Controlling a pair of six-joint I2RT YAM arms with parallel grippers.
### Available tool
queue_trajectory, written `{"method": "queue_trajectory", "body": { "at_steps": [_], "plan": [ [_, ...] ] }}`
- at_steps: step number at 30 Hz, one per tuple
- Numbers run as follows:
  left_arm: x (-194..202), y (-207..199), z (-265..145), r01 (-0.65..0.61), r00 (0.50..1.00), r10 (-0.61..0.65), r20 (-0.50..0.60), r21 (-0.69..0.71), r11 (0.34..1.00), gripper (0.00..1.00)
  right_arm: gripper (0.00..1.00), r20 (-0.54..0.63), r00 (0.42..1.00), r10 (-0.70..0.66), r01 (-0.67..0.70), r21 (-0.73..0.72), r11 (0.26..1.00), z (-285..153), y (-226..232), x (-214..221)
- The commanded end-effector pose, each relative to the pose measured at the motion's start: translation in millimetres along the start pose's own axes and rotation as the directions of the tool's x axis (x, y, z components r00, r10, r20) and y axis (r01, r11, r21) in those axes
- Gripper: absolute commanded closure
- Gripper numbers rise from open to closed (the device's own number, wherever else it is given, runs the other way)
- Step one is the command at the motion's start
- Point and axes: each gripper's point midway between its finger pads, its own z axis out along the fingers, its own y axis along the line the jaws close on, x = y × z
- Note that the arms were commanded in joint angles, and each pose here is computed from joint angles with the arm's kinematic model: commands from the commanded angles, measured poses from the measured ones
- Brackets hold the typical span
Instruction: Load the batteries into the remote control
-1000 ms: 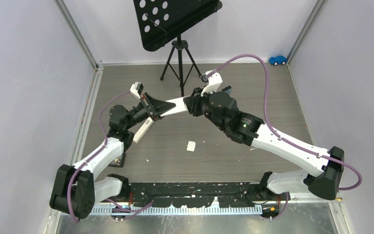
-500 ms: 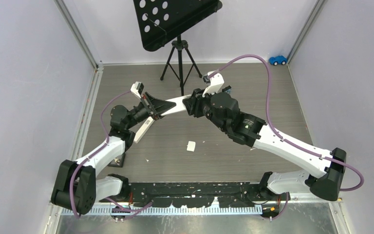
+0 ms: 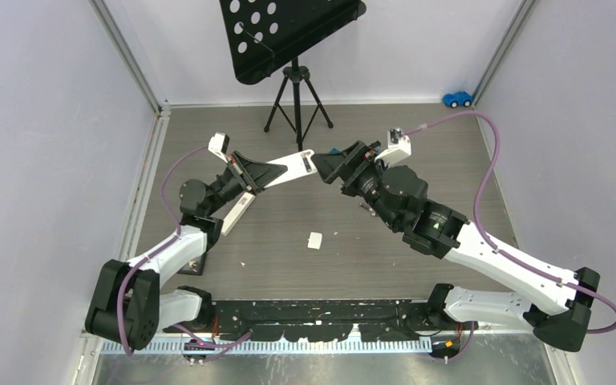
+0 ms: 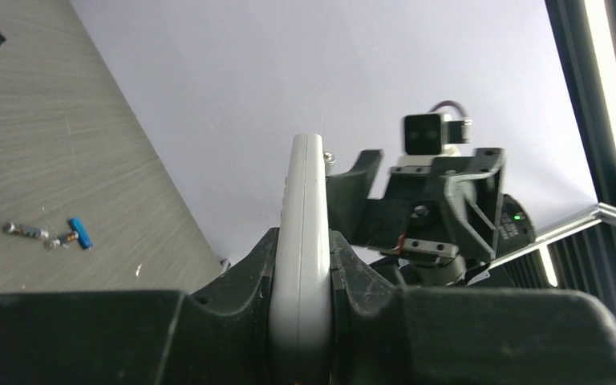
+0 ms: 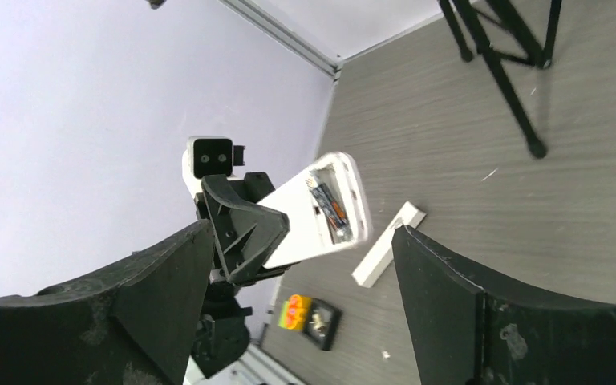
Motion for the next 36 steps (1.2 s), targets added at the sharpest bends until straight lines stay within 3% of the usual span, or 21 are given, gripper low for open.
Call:
{"method": "queue_trajectory", "body": {
  "at_steps": [1, 13, 26, 36],
  "plan": [
    [-5, -32, -1, -0.168, 0.986, 0.162, 0.05, 0.148, 0.975, 1.0, 0.14, 0.066, 0.921, 0.384, -0.377, -0.097, 0.921, 7, 10, -1],
    [-1, -40, -6, -0.216, 0.976, 0.208, 0.065, 0.179, 0.96, 1.0, 0.11, 0.006, 0.842, 0.539, -0.52, -0.254, 0.816, 20, 30, 15],
    [7, -38, -11, -0.252, 0.968, 0.248, 0.042, 0.183, 0.95, 1.0, 0.11, 0.031, 0.855, 0.518, -0.496, -0.244, 0.833, 33, 30, 19],
    [12, -36, -12, -0.264, 0.964, 0.265, 0.018, 0.185, 0.947, 1.0, 0.32, 0.023, 0.855, 0.518, -0.498, -0.24, 0.833, 38, 33, 20]
  ]
}}
